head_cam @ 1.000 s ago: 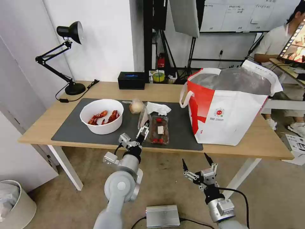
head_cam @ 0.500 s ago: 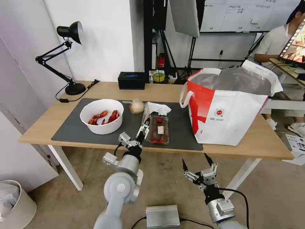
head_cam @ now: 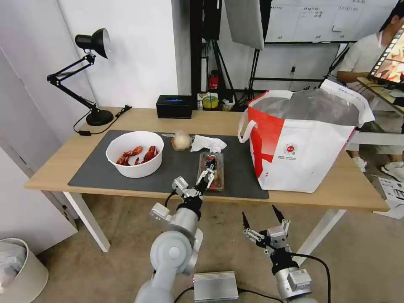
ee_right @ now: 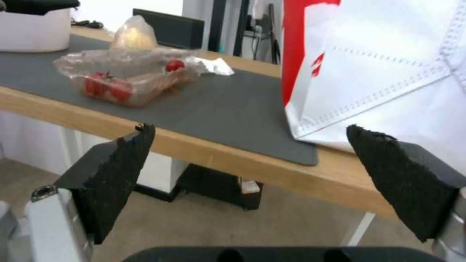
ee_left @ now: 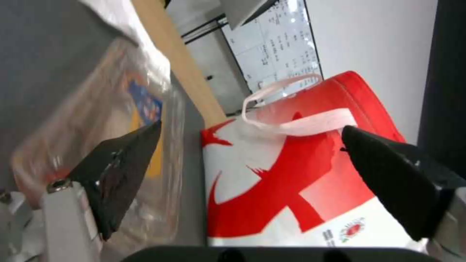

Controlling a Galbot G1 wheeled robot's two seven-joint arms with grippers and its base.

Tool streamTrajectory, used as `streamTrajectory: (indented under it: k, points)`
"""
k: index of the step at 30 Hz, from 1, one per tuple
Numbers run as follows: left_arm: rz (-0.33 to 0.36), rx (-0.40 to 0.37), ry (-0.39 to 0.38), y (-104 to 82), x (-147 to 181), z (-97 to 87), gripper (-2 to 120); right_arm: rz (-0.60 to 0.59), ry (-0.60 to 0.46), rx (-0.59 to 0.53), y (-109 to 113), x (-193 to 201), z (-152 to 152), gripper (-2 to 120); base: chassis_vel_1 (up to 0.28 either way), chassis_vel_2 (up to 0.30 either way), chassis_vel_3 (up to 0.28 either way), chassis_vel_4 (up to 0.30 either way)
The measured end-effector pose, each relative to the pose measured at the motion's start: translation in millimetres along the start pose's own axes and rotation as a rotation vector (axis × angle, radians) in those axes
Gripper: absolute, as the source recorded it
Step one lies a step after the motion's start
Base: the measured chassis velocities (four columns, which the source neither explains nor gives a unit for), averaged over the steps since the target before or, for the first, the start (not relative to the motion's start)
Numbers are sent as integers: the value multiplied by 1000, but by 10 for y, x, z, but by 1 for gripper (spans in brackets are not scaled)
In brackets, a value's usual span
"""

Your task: Pick up the trash from the table and place it into the takeout bag.

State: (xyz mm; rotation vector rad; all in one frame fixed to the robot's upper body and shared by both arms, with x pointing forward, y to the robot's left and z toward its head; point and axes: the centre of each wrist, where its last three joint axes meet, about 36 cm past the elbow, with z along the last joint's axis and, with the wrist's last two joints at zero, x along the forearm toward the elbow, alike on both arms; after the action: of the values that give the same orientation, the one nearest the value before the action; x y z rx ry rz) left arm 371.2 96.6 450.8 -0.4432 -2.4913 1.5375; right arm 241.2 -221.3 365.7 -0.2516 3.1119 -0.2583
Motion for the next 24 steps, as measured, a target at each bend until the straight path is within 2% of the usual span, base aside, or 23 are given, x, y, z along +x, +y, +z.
streamTrajectory:
  k: [3,4,7,8,11,12,15,16,17,18,19,21,22,23,24]
  points:
    - [18,-113,-1,68,-28,-161,98,6,-8,3,-29,3,-33,100,0,0,0,0]
    - [18,-113,-1,68,-28,-161,98,6,-8,3,-29,3,-33,100,0,0,0,0]
    - [87,-349,23,237,-64,-349,83,5,-18,4,-42,4,-73,100,0,0,0,0]
    - [87,-349,23,237,-64,-349,83,5,-18,4,-42,4,-73,100,0,0,0,0]
    - [207,-647,72,532,-152,-574,71,1,-21,-25,-74,-10,-155,100,0,0,0,0]
    - [207,-647,72,532,-152,-574,71,1,-21,-25,-74,-10,-155,100,0,0,0,0]
    - [306,-861,135,797,-240,-844,56,-6,-19,-58,-116,-23,-228,100,0,0,0,0]
    - [306,-861,135,797,-240,-844,56,-6,-19,-58,-116,-23,-228,100,0,0,0,0]
    - [334,-941,169,887,-282,-990,49,-8,-17,-64,-133,-27,-239,100,0,0,0,0]
    - [344,-982,186,922,-308,-1065,43,-9,-15,-70,-139,-29,-243,100,0,0,0,0]
    - [344,-982,186,922,-308,-1065,43,-9,-15,-70,-139,-29,-243,100,0,0,0,0]
    - [347,-1043,208,956,-386,-1198,35,-9,-12,-80,-148,-35,-256,100,0,0,0,0]
    - [350,-1059,214,950,-429,-1236,28,-10,-11,-82,-151,-38,-266,100,0,0,0,0]
    - [350,-1059,214,950,-429,-1236,28,-10,-11,-82,-151,-38,-266,100,0,0,0,0]
    - [356,-1071,225,927,-497,-1252,22,-11,-7,-86,-156,-40,-281,100,0,0,0,0]
